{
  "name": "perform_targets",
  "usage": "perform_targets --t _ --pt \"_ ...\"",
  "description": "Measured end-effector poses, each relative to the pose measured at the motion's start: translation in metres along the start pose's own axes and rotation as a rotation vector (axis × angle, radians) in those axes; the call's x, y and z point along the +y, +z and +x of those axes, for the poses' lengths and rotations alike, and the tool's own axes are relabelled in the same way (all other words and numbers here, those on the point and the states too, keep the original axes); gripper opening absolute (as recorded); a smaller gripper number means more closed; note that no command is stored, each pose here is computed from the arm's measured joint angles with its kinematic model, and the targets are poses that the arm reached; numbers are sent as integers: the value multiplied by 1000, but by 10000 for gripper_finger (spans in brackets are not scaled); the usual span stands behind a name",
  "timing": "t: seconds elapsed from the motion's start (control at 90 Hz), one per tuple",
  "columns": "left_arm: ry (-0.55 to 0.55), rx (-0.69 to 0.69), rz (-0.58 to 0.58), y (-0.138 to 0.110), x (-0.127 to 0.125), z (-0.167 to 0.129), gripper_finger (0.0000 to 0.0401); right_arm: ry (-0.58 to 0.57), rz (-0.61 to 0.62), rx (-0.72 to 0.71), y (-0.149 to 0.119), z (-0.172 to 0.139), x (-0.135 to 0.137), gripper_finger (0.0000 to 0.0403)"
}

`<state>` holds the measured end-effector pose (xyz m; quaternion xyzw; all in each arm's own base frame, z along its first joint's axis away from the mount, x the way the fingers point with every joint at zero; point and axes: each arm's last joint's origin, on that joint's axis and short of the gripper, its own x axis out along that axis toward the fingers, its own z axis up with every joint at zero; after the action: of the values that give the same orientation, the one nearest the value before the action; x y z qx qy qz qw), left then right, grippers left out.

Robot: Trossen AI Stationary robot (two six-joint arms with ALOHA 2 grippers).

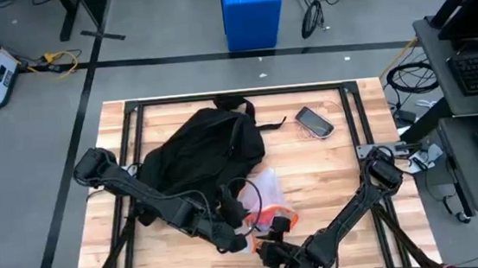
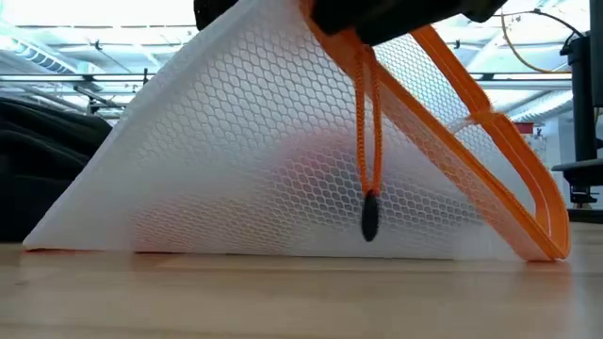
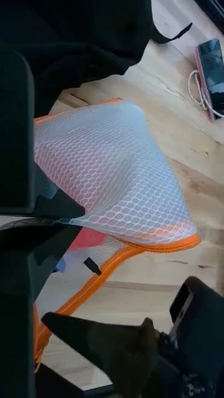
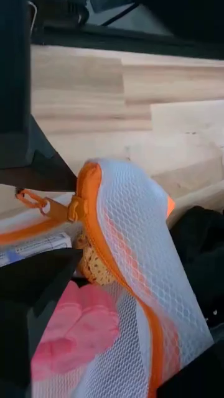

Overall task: Unpack backpack
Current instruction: Close the orange zip bag

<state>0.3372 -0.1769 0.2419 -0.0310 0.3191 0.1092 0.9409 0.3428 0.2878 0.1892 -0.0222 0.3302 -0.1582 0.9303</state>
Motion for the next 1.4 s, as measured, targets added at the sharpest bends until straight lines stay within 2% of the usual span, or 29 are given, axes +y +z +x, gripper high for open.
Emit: perform_targets --t 0.122,0.356,0.411,1.289,1.4 --pt "0 1 1 0 0 0 0 -3 -10 6 -2 -1 0 120" --pt "6 11 8 -1 1 0 0 9 -46 7 -6 -7 4 19" --pt "6 12 8 -1 1 0 0 9 -54 7 -6 -7 4 7" --pt "2 16 4 -2 0 0 0 15 -50 7 -7 -8 6 0" --pt "0 17 4 -2 0 0 0 32 -52 13 -9 -12 8 15"
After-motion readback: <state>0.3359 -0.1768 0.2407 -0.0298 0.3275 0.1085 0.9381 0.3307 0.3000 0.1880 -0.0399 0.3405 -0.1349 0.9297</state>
